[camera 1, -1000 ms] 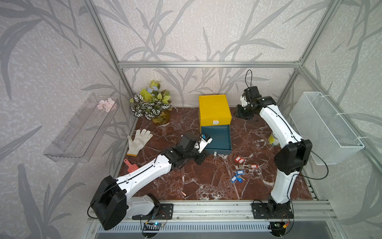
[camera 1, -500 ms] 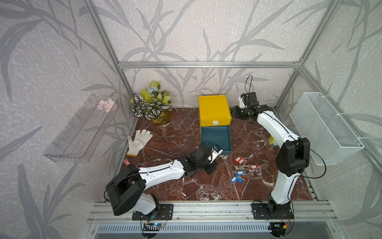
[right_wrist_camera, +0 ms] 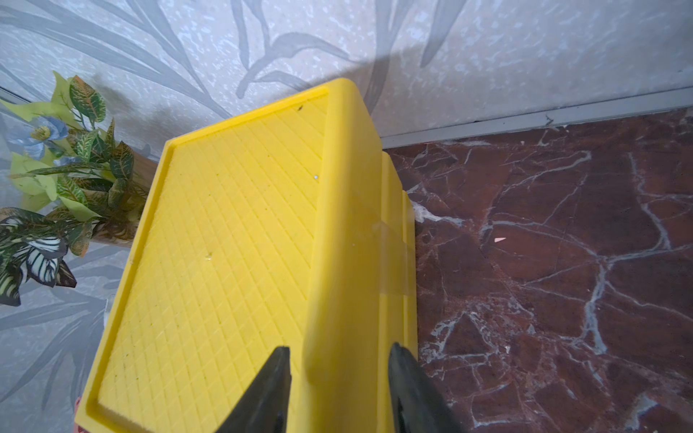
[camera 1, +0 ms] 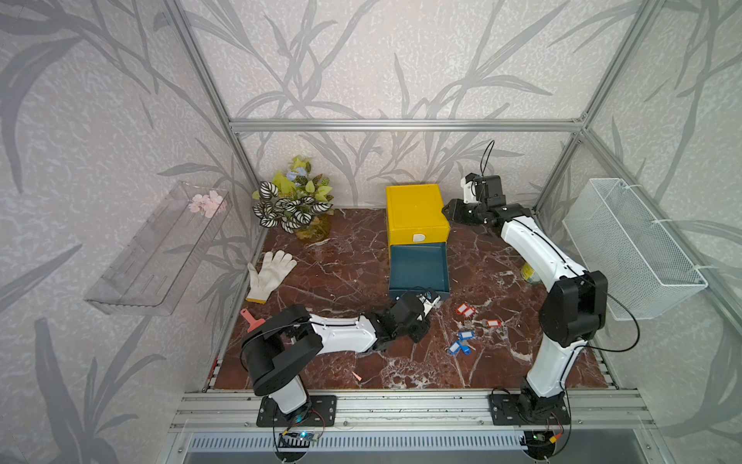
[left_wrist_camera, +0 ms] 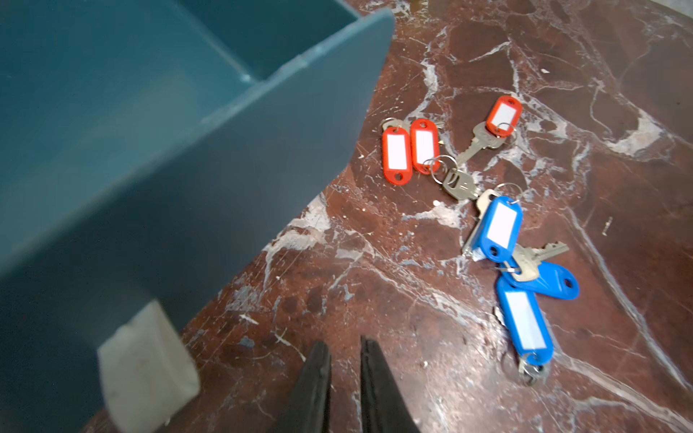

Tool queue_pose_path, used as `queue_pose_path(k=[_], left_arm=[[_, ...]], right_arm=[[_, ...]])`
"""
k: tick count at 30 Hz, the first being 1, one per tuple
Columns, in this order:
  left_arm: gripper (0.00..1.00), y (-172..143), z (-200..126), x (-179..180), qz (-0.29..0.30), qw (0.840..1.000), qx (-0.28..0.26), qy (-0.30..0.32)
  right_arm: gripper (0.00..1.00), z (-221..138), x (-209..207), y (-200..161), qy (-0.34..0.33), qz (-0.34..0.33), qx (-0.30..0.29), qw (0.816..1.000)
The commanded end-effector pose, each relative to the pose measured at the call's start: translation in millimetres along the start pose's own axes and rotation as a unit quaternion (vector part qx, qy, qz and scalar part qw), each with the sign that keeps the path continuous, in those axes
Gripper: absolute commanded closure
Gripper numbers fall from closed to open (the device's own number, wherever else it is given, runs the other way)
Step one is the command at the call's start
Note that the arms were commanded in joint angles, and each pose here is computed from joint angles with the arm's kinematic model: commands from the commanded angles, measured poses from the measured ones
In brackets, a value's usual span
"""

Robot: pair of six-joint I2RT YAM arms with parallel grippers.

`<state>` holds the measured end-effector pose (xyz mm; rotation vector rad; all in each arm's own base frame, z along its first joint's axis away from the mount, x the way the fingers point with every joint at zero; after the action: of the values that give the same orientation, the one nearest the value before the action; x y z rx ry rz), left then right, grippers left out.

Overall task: Take the keys out of the drawer
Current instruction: Close the drawer in the storage box.

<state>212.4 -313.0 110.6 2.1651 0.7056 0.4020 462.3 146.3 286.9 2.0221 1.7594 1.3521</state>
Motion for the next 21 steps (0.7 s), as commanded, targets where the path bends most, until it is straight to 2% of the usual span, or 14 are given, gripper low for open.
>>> queue_pose_path(k=[1, 6, 12, 21], left_arm=[[0.81, 22, 4, 6, -0.014, 0.998, -0.044, 0.032], [0.81, 29, 10, 15, -0.011, 0.996, -0.05, 0.078], [0.81, 46, 21, 25, 0.015, 0.99, -0.05, 0.131], [0.82, 69, 37, 44, 0.007, 0.989, -0.067, 0.133]], right_arm=[[0.54, -18, 15, 11, 0.03, -0.02, -0.025, 0.999], [0.53, -1, 7, -2, 0.026, -0.014, 0.016, 0.999], [0.53, 2, 1, -14, 0.03, -0.006, 0.028, 0.999], [0.53, 0, -1, -17, 0.031, -0.001, 0.025, 0.999]])
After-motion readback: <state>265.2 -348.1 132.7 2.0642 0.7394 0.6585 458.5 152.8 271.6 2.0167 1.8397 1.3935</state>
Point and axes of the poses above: each gripper's point midway between its finger pads, its own z axis out along the fingers, its own x axis along the line the jaws close on, y = z × x, the point moved 7 cm from there along -z, back along the fingers, and after that the axes turned 6 degrees about z, right-handed, at the moved point
